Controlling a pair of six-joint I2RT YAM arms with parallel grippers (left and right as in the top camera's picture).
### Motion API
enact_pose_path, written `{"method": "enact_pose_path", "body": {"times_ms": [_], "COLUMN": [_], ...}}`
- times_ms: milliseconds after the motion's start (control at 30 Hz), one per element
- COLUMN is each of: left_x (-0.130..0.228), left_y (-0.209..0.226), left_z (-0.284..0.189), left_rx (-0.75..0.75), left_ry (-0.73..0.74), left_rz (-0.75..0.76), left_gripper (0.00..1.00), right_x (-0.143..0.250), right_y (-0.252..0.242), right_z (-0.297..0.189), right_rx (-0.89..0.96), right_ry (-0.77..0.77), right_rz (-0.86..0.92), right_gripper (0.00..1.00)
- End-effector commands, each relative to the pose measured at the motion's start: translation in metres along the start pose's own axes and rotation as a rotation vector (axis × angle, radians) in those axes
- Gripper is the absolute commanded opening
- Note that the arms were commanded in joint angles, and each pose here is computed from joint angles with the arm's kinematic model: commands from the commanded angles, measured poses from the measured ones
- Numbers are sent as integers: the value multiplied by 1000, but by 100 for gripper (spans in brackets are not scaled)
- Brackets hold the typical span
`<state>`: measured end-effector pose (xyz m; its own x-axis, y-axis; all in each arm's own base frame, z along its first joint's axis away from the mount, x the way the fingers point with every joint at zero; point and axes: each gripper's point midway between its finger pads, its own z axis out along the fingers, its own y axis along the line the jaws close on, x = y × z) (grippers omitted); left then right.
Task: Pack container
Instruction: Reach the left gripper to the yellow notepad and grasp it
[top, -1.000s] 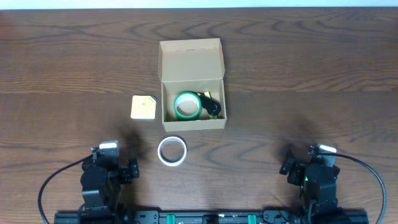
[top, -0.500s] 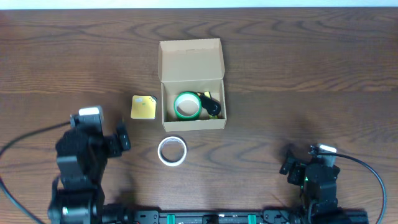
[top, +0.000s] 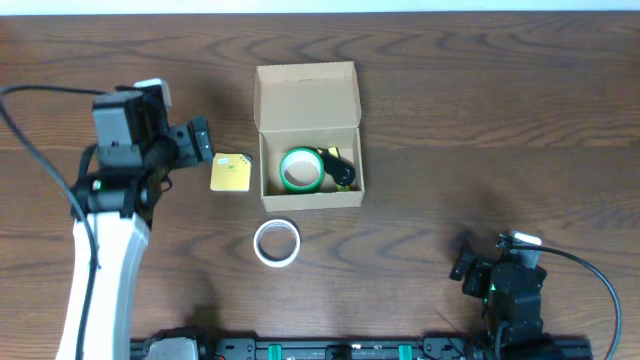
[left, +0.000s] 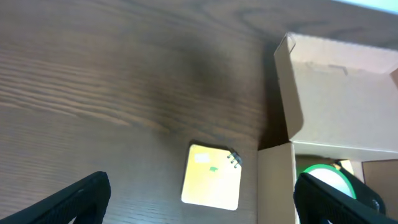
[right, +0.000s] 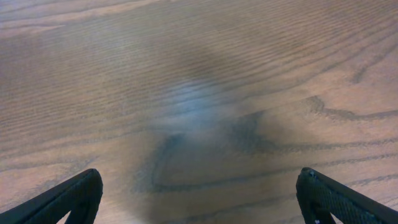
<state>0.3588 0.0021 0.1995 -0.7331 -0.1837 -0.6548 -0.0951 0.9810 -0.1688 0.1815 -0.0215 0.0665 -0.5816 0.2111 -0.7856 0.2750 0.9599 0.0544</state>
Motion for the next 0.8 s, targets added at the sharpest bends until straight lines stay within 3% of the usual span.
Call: {"method": "enact_pose_path", "body": {"times_ms": [0, 400, 567, 767], "left_x": [3, 42, 60, 88], "left_y": [-4, 2, 4, -10], "left_z": [16, 70, 90, 115], "left_rx": [21, 22, 1, 12], "left_ry": [48, 240, 316, 420], "left_rz": [-14, -40, -132, -82], "left_gripper": [95, 96, 95, 95], "right_x": [2, 2, 2, 2], "right_y": [-3, -3, -3, -3], "right_z": [1, 1, 1, 1], "right_rx": [16, 16, 16, 16], "right_ry": [0, 0, 0, 0], "right_rz": [-12, -12, -12, -12], "right_gripper": [99, 99, 99, 99]}}
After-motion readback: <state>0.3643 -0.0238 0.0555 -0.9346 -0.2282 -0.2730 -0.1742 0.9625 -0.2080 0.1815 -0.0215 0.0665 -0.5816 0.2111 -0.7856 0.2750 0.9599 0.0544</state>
